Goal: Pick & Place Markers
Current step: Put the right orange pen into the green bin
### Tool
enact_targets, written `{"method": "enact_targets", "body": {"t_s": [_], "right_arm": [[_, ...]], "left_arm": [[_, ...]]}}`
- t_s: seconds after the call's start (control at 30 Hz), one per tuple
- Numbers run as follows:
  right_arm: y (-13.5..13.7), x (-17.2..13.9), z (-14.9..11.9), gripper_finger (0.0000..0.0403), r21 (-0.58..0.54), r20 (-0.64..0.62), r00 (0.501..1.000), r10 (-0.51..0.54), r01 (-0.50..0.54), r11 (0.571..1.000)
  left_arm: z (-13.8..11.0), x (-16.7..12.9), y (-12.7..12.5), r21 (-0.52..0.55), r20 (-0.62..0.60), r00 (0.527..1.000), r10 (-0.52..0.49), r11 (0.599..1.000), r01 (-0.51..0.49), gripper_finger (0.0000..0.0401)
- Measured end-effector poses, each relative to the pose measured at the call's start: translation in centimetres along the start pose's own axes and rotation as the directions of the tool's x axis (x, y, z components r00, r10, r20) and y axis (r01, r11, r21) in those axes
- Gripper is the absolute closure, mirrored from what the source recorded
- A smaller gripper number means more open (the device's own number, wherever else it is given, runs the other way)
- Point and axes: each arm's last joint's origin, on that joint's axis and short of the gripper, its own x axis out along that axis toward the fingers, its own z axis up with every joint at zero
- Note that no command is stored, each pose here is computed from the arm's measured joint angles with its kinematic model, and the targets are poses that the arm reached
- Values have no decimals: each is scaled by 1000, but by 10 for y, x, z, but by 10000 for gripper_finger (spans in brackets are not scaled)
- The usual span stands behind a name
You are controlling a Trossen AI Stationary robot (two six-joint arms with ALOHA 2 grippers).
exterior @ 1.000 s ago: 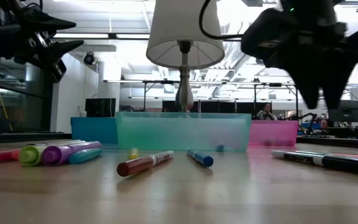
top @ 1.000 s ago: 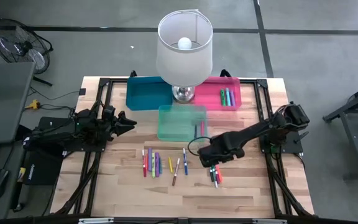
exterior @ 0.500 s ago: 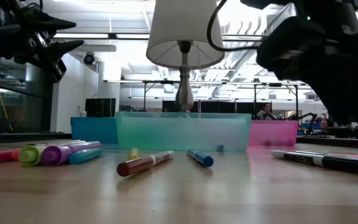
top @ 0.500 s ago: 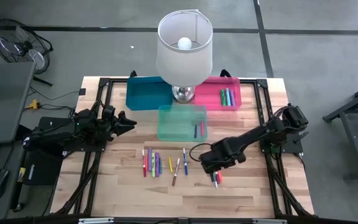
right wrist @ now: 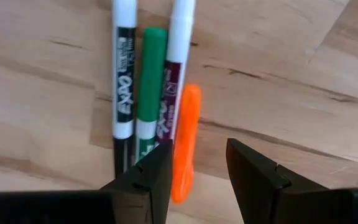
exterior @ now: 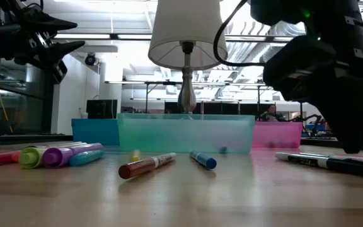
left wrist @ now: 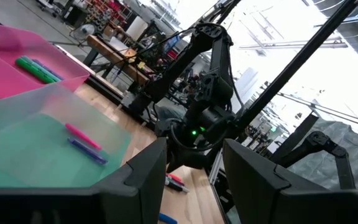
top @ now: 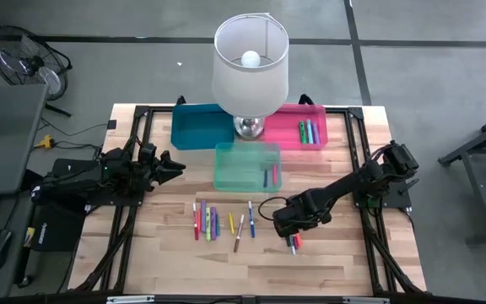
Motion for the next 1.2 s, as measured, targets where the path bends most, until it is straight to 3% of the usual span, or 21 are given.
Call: {"method": "enact_targets", "body": {"t_s": [0.37,0.77,1.2], "right_arm": [[-6,10,1,265,3,-12,1000,5,-5,1000],[-7,14,-4,265,143,14,1000,21,-22,989],[-7,28,-1,265,164,8,1000,-30,29,986]], "left_arm": [[0,0,0,0,-1,1000,1,1000,-1,245],[0,0,0,-1,-2,1000,2,1000,-2,245],[0,0,0,-1,-4,1000,3,1000,-3,245]]}}
